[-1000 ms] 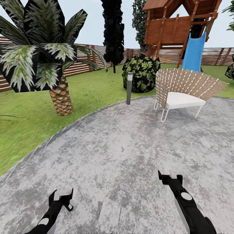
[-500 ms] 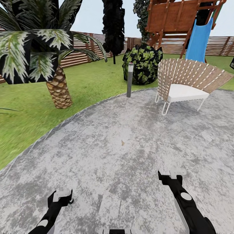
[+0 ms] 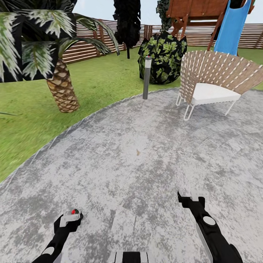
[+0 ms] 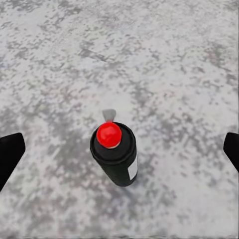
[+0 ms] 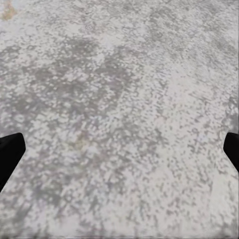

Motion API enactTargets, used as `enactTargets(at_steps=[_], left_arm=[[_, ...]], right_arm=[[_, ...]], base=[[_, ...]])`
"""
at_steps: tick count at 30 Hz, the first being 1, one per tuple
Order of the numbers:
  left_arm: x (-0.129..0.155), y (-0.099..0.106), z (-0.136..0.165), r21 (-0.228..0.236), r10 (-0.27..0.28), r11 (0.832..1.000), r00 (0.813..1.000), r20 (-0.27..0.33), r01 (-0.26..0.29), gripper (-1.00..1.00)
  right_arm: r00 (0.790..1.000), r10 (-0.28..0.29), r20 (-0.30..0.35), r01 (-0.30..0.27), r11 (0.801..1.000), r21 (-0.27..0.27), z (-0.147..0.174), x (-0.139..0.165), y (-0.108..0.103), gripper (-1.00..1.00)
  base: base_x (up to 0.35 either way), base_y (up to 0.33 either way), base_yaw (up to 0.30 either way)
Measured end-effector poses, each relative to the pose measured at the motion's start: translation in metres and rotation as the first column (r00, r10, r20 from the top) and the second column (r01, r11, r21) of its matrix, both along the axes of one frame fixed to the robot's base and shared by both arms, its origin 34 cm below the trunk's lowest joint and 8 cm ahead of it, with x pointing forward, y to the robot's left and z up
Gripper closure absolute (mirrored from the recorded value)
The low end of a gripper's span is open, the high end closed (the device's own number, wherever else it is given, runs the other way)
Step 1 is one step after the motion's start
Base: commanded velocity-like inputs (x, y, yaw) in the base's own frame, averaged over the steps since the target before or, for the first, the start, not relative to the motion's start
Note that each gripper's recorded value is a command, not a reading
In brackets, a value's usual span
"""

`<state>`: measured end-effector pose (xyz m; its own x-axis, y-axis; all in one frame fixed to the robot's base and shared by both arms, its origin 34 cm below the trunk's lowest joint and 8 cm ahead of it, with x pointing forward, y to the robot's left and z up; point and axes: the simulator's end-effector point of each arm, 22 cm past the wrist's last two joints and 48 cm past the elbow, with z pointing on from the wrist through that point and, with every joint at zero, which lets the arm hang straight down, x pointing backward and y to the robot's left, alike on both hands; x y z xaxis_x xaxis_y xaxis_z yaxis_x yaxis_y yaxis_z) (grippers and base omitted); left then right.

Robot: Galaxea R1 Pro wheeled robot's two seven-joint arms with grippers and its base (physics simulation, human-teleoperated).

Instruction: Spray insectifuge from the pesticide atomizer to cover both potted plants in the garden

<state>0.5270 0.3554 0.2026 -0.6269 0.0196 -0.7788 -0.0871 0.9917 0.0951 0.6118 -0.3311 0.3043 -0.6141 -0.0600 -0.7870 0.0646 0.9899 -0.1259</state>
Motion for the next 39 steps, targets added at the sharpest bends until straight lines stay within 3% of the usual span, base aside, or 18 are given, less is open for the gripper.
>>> enactTargets(at_steps=[14, 39], left_arm=[[-0.024, 0.002, -0.034, 0.003, 0.002, 1.000, 0.997, -0.076, -0.002, -1.00], [-0.058, -0.003, -0.076, -0.001, 0.004, 1.000, 0.985, -0.171, -0.004, -1.00]], right_arm=[[0.997, 0.000, -0.076, 0.000, 1.000, 0.000, -0.041, -0.017, 0.000, -1.00], [0.985, -0.001, -0.171, 0.001, 1.000, 0.001, -0.091, -0.042, 0.001, -1.00]], base=[[0.000, 0.000, 0.089], [0.000, 0.000, 0.002]])
